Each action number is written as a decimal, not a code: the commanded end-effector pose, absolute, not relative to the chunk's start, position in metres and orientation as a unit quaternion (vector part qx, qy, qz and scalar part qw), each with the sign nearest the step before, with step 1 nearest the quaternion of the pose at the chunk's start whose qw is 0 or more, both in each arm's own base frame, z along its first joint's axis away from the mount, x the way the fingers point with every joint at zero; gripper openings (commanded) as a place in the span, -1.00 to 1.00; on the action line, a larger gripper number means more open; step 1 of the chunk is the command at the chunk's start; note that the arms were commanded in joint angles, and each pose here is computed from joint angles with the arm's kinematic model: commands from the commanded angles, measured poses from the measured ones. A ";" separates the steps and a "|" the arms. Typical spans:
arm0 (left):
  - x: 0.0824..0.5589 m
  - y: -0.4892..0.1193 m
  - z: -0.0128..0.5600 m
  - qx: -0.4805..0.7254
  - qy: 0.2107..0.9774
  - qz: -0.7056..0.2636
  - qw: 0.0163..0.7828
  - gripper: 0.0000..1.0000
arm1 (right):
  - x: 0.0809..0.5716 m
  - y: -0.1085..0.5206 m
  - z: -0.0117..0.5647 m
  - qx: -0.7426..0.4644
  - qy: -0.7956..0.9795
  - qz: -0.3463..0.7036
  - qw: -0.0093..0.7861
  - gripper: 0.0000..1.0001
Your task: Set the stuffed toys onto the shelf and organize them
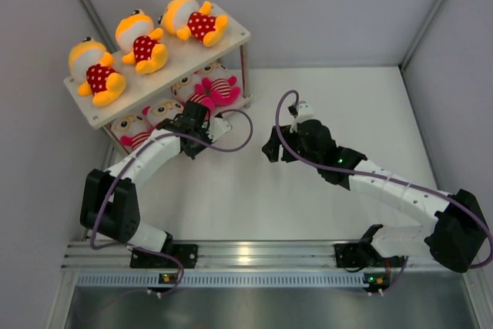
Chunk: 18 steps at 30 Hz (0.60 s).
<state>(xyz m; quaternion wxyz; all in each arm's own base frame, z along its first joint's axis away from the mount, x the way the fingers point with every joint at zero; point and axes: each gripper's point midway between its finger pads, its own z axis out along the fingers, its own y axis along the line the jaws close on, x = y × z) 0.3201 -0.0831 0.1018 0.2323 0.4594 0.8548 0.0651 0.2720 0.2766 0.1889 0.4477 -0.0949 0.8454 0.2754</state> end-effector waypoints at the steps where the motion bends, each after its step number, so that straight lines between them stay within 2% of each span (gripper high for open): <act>1: 0.352 -0.065 0.114 0.434 0.848 0.150 0.266 -0.84 | 0.275 0.279 0.201 -0.087 0.833 0.289 0.463 0.46; 10: 0.374 -0.034 0.108 0.417 0.846 0.218 0.252 -0.85 | 0.275 0.274 0.205 -0.086 0.832 0.281 0.471 0.46; 18: 0.390 -0.019 0.111 0.410 0.846 0.225 0.257 -0.85 | 0.275 0.273 0.206 -0.087 0.832 0.280 0.471 0.46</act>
